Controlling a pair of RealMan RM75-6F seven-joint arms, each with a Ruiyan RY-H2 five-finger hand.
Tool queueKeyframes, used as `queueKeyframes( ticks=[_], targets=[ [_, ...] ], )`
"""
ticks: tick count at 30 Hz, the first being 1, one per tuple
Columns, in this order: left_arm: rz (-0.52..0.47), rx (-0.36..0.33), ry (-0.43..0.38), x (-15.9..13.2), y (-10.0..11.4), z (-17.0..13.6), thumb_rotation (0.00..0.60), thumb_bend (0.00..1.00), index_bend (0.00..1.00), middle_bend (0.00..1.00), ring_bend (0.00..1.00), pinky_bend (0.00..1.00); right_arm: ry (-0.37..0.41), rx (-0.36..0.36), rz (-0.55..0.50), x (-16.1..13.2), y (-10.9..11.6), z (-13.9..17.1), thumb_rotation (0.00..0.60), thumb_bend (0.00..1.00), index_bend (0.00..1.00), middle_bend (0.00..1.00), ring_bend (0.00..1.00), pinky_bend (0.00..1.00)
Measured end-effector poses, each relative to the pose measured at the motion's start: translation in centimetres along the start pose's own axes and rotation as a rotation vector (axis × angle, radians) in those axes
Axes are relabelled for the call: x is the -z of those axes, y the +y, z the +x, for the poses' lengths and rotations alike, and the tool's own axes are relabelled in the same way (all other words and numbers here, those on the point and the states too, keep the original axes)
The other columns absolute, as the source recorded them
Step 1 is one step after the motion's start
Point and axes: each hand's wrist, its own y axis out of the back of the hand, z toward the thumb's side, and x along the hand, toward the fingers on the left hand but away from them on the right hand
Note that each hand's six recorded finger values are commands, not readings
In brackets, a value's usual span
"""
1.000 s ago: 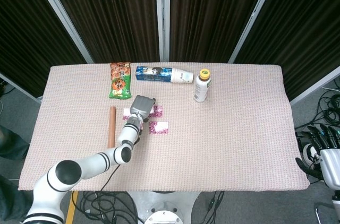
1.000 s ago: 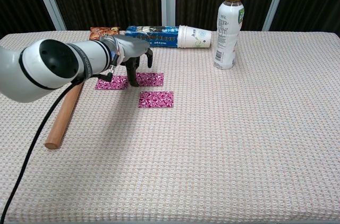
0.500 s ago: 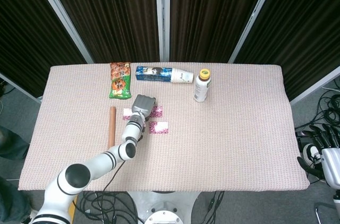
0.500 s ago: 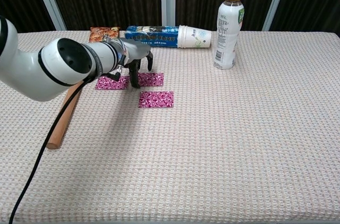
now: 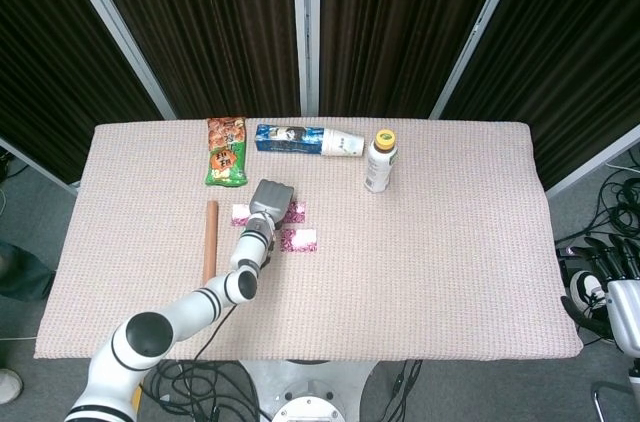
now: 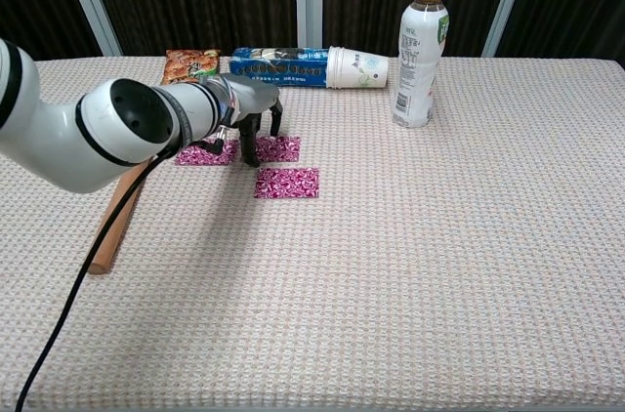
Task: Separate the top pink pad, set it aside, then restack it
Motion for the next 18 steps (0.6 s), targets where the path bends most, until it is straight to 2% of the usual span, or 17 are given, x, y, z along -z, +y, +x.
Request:
queueKeyframes(
  ticks=[6, 18],
  targets=[
    [0.009, -0.022, -0.011, -0.4, 0.2, -0.2, 0.6, 0.25, 0.49, 0.91, 0.89, 0.99, -0.001, 0.001, -0.002, 0.1, 0.0, 0.0, 0.53, 0.17, 0.21, 0.13, 0.0, 0.0],
    [-0.035, -0.054, -0.054, -1.1, 1.8, -1.8, 0.6, 0.25, 0.48, 0.91, 0.89, 0.98, 0.008, 0.007, -0.013, 0.0, 0.0, 0.2, 0.528, 0.17, 0.21, 0.13, 0.0, 0.0]
  ],
)
